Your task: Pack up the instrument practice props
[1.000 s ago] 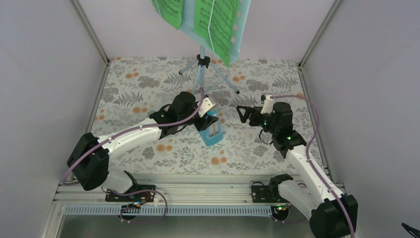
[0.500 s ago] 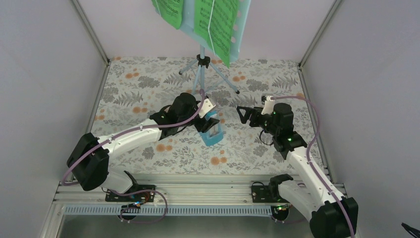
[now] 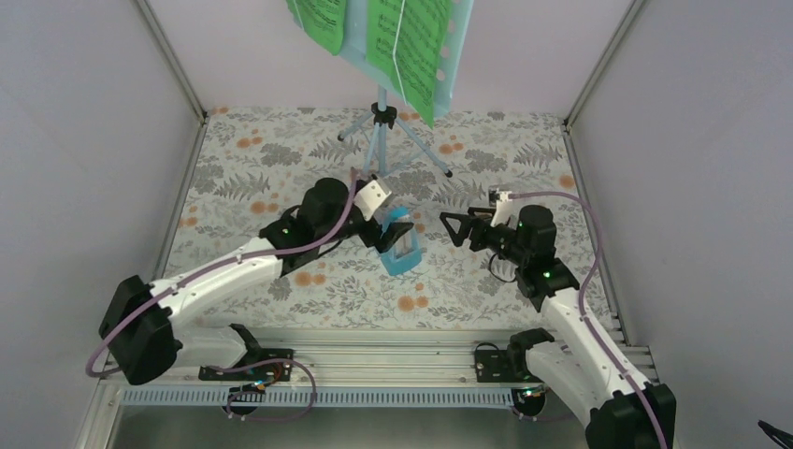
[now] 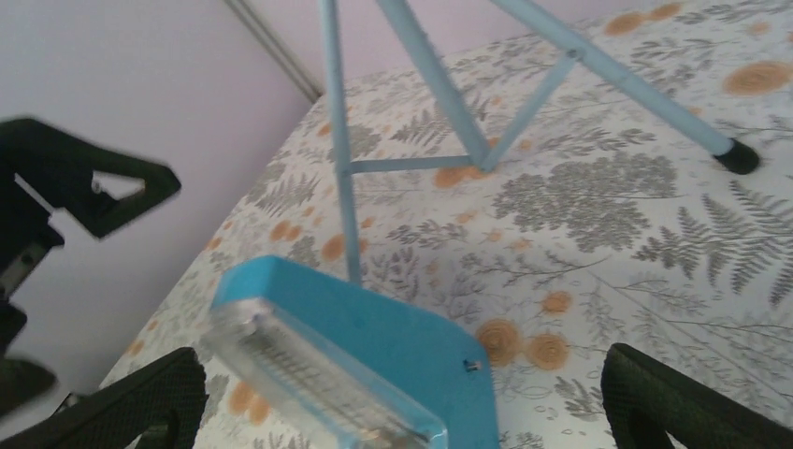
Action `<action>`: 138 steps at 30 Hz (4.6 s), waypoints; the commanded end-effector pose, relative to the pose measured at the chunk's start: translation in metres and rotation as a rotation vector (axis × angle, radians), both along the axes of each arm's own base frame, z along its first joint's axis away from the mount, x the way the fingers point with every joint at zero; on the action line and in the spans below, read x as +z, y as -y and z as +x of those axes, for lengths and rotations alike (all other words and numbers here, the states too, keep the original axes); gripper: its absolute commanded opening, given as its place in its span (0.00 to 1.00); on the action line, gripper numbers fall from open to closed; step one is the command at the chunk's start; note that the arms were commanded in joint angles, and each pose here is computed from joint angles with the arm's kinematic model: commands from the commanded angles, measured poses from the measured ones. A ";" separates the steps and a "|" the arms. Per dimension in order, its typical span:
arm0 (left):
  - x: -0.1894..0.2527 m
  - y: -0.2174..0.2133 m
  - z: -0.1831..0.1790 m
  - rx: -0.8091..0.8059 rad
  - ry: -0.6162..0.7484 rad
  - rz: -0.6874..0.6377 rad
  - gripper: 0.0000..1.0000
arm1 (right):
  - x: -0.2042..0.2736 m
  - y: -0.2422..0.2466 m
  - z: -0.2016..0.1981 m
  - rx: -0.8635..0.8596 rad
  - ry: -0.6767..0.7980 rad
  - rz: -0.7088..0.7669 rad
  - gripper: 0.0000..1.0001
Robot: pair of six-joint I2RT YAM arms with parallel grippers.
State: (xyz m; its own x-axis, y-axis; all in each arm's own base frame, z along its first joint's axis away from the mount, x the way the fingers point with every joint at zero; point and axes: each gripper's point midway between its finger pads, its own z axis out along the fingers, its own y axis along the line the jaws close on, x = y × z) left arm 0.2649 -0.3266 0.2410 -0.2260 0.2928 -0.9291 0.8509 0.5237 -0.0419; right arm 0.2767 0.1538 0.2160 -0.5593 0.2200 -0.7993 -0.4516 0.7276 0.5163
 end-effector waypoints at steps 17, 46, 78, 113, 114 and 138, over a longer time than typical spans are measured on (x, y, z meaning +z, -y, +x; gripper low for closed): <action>0.020 -0.094 0.035 0.336 -0.160 -0.236 1.00 | -0.040 -0.082 -0.046 0.118 0.050 -0.161 0.99; -0.026 -0.097 -0.015 0.180 -0.127 -0.244 1.00 | -0.037 -0.125 0.014 0.099 0.208 -0.356 0.78; -0.170 -0.059 -0.041 0.192 0.076 0.152 1.00 | -0.039 -0.136 -0.033 0.462 0.292 -0.356 0.53; -0.188 -0.035 -0.033 0.105 0.140 0.214 0.81 | -0.040 -0.135 -0.035 0.463 0.294 -0.349 0.54; -0.188 -0.036 -0.033 0.108 0.141 0.216 0.79 | -0.040 -0.135 -0.035 0.464 0.294 -0.349 0.54; -0.191 -0.033 -0.036 0.086 0.133 0.215 0.63 | -0.039 -0.134 -0.035 0.456 0.296 -0.352 0.55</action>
